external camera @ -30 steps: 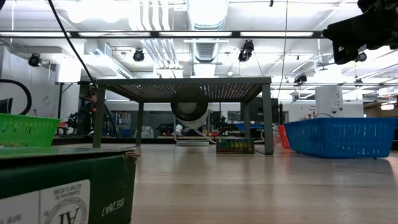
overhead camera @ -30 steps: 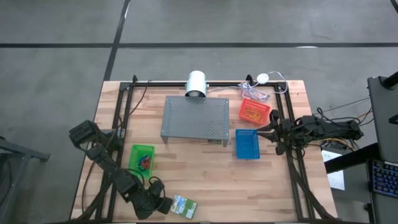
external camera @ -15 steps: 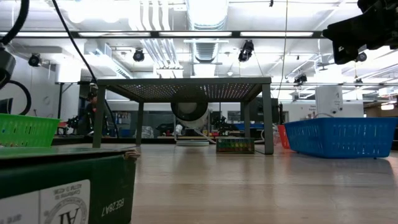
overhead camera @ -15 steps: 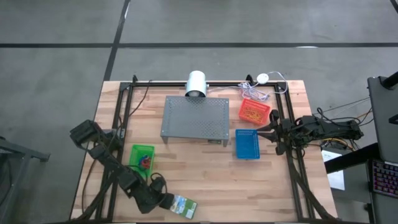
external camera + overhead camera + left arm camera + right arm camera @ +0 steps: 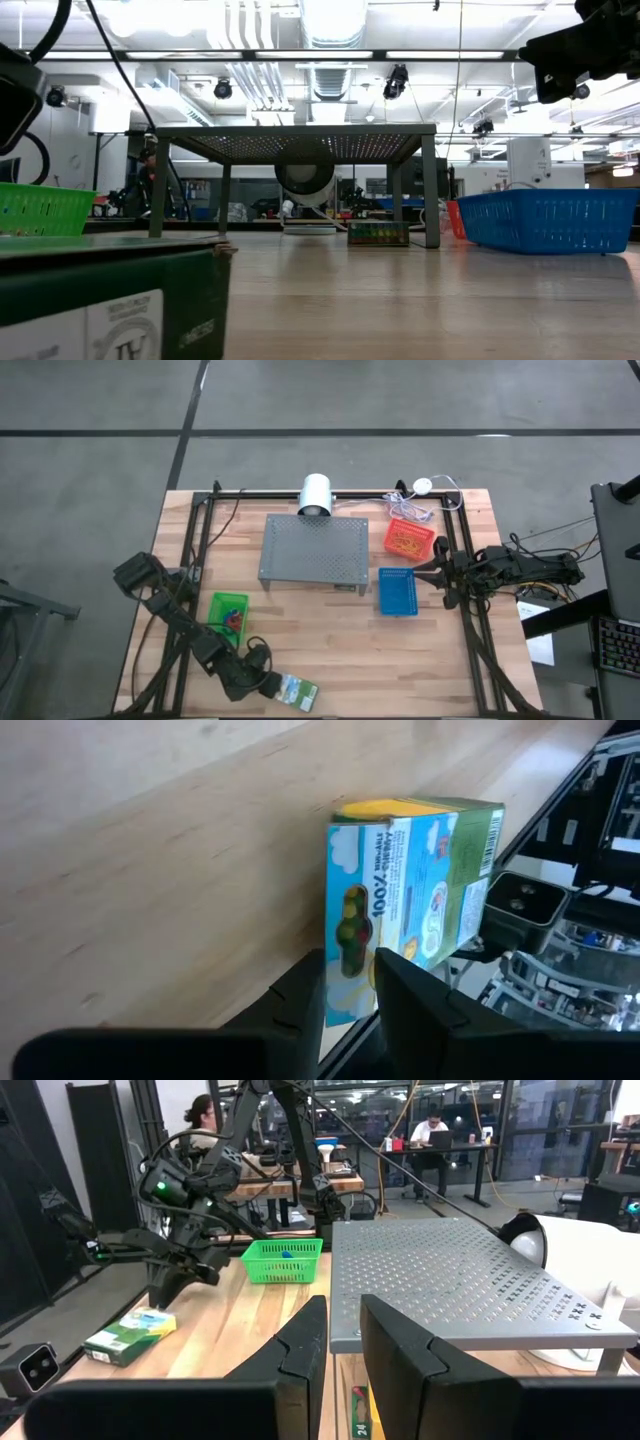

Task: Pick & Place Office Desk Supplies
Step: Put the bottom pack of yellow crayons into the blue bin

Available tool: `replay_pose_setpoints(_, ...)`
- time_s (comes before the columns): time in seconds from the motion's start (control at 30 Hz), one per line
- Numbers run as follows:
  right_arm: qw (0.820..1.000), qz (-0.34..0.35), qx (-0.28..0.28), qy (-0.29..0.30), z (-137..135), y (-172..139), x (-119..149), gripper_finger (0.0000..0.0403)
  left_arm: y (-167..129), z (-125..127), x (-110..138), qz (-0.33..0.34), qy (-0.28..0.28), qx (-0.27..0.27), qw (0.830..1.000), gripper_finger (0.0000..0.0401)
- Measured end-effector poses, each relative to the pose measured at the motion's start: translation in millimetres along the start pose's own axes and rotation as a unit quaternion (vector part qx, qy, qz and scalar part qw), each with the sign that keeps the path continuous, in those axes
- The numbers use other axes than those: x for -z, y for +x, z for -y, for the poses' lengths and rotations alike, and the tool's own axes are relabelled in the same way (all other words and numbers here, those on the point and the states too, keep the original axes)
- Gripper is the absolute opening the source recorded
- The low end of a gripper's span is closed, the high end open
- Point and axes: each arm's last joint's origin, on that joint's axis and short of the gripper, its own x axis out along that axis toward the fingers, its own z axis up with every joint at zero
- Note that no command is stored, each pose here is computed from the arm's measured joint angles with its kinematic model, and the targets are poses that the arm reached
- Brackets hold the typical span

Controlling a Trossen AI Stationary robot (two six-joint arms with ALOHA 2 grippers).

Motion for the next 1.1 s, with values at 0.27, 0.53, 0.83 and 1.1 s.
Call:
replay_pose_setpoints(0.27, 1.0, 0.0, 0.0, 0.0, 0.0, 0.0, -0.1, 0.0063, 1.2, 5.1, -4.0, 0.0, 0.028, 0.016, 0.999, 0.0095)
replay_pose_setpoints(0.53, 1.0, 0.0, 0.0, 0.0, 0.0, 0.0, -0.1, 0.0063, 1.6, 5.4, -5.4, 0.002, 0.035, 0.015, 0.999, 0.0095)
replay_pose_setpoints(0.83, 1.0, 0.0, 0.0, 0.0, 0.0, 0.0, -0.1, 0.0063, 1.9, 2.9, -6.8, -0.004, 0.024, -0.002, 1.0, 0.0095)
replay_pose_setpoints(1.1, 1.0, 0.0, 0.0, 0.0, 0.0, 0.0, 0.0, 0.0063, 1.6, -2.5, -7.6, -0.003, -0.004, -0.029, 1.0, 0.0094)
